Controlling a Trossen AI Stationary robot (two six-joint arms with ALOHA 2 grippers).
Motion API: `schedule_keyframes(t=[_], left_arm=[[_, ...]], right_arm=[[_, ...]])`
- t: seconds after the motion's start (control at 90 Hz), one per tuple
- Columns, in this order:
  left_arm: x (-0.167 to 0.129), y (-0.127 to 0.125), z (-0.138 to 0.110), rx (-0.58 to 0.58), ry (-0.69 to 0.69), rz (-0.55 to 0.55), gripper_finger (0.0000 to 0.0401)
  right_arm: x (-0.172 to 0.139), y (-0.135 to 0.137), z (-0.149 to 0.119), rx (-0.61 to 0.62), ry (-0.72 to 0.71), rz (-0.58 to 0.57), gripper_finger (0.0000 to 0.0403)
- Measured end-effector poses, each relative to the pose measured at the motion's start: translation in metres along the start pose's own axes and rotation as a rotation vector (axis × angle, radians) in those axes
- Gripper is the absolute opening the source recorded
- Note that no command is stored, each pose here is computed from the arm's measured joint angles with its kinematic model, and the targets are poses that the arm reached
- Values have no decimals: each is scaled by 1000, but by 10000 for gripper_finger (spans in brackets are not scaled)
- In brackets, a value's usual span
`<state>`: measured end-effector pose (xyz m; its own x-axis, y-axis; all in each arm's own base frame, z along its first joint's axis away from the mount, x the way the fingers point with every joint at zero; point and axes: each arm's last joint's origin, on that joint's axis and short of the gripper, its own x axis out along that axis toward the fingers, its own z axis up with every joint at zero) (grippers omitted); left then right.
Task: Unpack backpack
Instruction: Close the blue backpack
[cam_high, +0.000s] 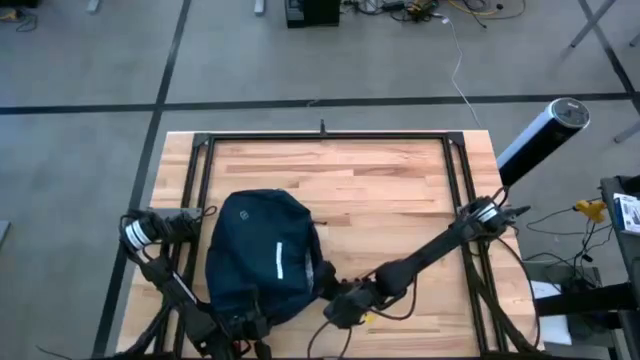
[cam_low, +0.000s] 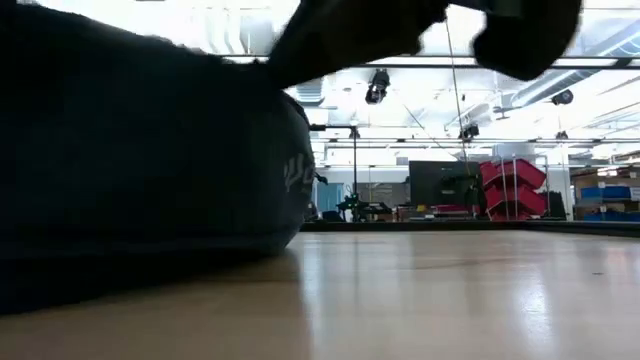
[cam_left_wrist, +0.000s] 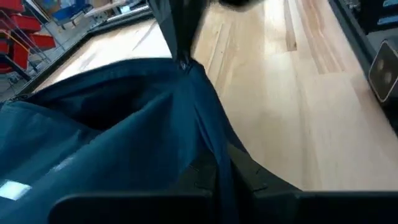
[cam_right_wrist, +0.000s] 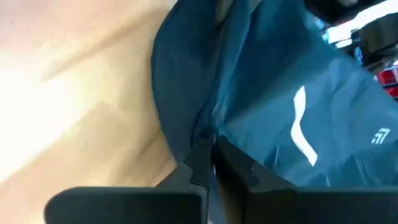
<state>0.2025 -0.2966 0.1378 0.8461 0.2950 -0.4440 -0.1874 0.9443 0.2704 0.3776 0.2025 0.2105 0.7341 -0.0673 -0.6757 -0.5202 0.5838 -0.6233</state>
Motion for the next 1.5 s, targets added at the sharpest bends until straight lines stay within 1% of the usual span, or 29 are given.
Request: schedule_keyframes(t=[0.078,0.156,0.244,0.3,0.367,0.478,0.522,0.622,0.667,0.756,0.856,0.922,1.0,1.067,1.122,1.178,1.244,1.378,1.5], left_arm=[[-1,-4,-6,11,-1,-7,0],[-2,-7,-7,-1,1,-27,0],[-7,-11,-10,0,-20,-35,0],[-10,-12,-11,-1,-36,-35,0],[-13,-13,-12,2,-44,-38,0],[-14,-14,-12,-5,-49,-38,0],[-14,-14,-12,-4,-49,-37,0],[-14,-13,-12,-3,-50,-36,0],[-14,-13,-12,-1,-50,-36,0],[-13,-13,-11,-1,-53,-29,0],[-13,-13,-11,-12,-55,-31,0],[-13,-13,-11,-13,-56,-31,0],[-12,-13,-11,-13,-56,-31,0],[-12,-13,-11,-14,-56,-29,0],[-12,-13,-11,-14,-56,-30,0],[-12,-13,-11,-15,-56,-29,0],[-12,-13,-11,-16,-56,-30,0],[-12,-13,-11,-16,-56,-29,0],[-12,-13,-11,-16,-56,-29,0]], right_arm=[[-2,-2,-4,-38,44,-24,2],[1,-7,-18,-59,164,-44,2],[8,-19,-29,8,198,-59,2],[11,-24,-34,51,196,-40,1],[12,-26,-34,66,172,-16,1],[12,-27,-28,83,117,-20,1],[11,-26,-23,97,59,2,1],[10,-23,-11,120,-103,104,0],[9,-23,-7,133,-161,121,4],[9,-26,-3,184,-220,144,28],[15,-29,-1,229,-285,157,78],[20,-26,2,213,-320,163,114],[26,-17,8,152,-371,172,149],[35,-9,10,114,-376,142,169],[41,-5,10,75,-361,93,180],[43,-2,12,29,-354,37,185],[43,0,17,-26,-377,-17,187],[47,8,20,-118,-380,-39,178],[55,7,15,-128,-343,-74,167]])
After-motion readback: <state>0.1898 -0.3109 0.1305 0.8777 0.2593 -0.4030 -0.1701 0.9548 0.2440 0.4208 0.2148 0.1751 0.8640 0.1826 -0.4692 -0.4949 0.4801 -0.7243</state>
